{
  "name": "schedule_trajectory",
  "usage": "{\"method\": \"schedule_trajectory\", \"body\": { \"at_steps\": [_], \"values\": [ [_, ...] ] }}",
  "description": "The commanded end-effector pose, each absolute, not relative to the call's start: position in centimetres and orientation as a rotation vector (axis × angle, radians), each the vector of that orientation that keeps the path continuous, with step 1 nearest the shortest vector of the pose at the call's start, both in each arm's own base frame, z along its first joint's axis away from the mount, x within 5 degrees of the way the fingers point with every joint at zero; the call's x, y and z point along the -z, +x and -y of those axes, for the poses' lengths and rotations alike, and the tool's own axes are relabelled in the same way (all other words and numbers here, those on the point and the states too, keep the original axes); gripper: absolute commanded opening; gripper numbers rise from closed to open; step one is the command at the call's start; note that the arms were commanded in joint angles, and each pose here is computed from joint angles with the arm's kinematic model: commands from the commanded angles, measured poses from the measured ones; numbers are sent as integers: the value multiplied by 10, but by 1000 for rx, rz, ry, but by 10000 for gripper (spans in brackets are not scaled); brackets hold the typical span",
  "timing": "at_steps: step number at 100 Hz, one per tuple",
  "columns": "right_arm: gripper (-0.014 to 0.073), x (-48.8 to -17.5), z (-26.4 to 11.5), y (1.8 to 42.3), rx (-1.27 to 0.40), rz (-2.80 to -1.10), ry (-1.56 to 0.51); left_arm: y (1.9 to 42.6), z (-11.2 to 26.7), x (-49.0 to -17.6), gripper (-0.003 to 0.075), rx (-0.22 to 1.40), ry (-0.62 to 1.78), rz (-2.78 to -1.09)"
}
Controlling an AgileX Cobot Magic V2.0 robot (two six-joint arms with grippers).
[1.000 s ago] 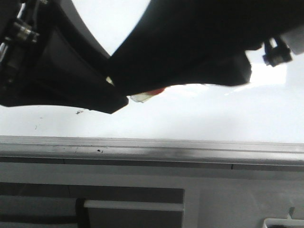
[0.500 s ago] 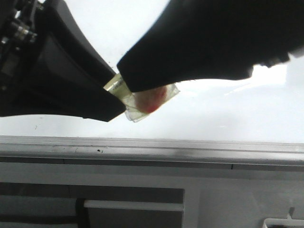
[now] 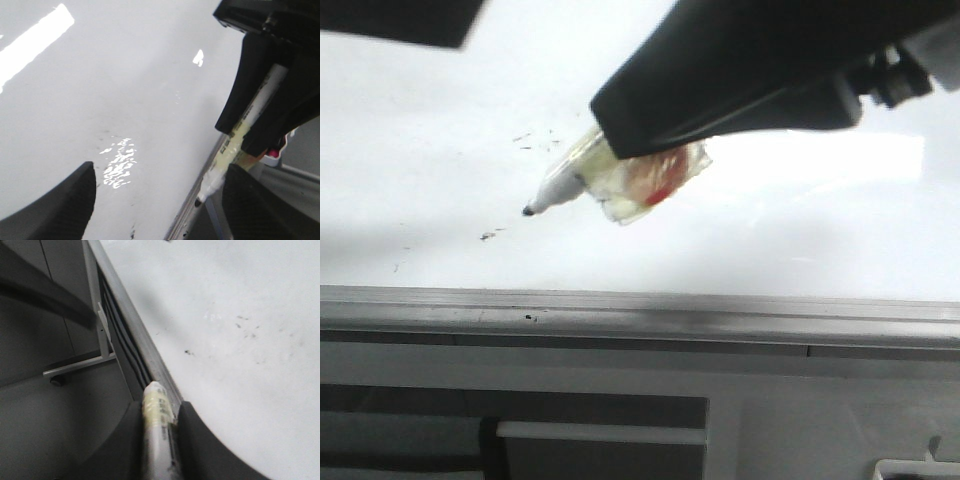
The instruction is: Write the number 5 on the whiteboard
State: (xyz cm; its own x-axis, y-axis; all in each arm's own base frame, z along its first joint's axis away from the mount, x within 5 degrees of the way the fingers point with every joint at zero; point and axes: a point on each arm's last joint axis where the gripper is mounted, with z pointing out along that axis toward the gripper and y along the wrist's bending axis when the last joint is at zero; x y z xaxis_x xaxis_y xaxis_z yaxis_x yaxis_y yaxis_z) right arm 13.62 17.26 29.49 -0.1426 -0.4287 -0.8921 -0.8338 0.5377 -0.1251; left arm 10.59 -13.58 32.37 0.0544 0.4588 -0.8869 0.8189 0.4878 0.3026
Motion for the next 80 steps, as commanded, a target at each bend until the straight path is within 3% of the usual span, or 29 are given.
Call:
{"method": "schedule_trajectory", "body": {
  "at_steps": [1,9,19,39,80],
  "values": [
    [-59,-322,-165,142,-479,-1644,-959,99,120,-343,493,446,983,-1509],
    [-59,-326,-159,146,-427,-1622,-958,90,104,-340,472,474,909,-1510],
    [-59,-333,-153,154,-360,-1608,-955,83,91,-328,370,527,823,-1548],
    [-59,-351,-144,176,-245,-1607,-924,81,80,-312,-14,606,645,-1603],
    [-59,-345,-141,195,-165,-1636,-926,83,79,-314,-20,623,593,-1589]
  ]
}}
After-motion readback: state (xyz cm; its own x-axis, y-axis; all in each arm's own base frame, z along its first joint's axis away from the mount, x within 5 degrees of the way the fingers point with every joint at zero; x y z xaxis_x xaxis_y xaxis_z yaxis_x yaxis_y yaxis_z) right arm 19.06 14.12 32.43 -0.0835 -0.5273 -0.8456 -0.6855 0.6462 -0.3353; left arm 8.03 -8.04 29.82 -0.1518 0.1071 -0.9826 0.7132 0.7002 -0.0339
